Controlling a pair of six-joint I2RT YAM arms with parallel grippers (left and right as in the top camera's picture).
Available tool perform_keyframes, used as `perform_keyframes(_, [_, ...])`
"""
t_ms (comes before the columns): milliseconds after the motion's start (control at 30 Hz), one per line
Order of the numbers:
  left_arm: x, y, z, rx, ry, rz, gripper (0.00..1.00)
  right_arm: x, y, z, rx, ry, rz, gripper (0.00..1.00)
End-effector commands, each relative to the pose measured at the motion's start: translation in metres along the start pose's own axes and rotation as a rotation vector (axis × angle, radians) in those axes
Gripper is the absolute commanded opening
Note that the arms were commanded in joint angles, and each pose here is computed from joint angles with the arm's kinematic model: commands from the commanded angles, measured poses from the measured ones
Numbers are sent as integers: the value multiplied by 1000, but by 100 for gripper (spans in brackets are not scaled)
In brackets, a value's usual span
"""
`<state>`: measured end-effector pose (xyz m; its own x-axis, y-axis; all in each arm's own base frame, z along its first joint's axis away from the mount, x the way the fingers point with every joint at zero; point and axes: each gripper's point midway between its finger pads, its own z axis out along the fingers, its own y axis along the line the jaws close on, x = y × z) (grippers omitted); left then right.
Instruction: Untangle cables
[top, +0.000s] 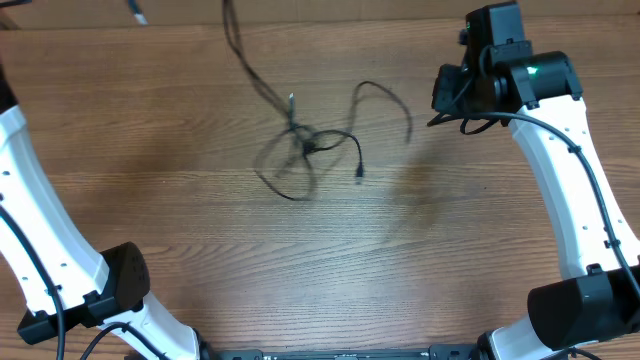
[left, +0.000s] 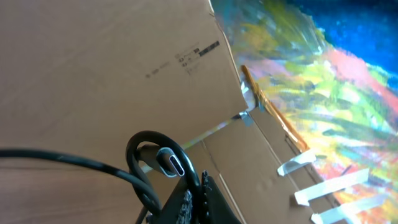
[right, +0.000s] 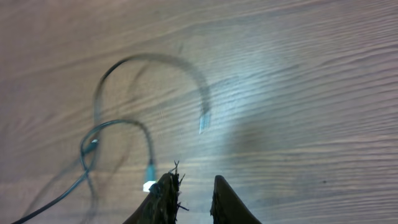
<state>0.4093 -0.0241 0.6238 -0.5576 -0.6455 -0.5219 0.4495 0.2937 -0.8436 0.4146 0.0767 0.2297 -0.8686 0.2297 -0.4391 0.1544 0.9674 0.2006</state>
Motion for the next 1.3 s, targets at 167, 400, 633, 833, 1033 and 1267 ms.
perform_keyframes(167, [30, -24, 11, 69, 121, -60, 4, 19, 100, -32, -613, 114, -129, 47])
perform_keyframes(400, [57, -55, 33, 176, 194, 17, 4, 46, 146, -48, -760, 118, -357, 62])
perform_keyframes(633, [71, -40, 59, 109, 167, -123, 4, 49, 180, -57, -824, 52, -452, 82])
perform_keyframes(833, [62, -23, 64, 38, 93, -197, 4, 67, 195, -75, -968, 29, -638, 94])
perform_keyframes(1033, [58, -18, 69, 16, 49, -209, 4, 76, 204, -81, -1009, 13, -710, 94])
perform_keyframes(1267, [66, 3, 78, -76, 18, -277, 4, 94, 226, -89, -1057, -22, -836, 94])
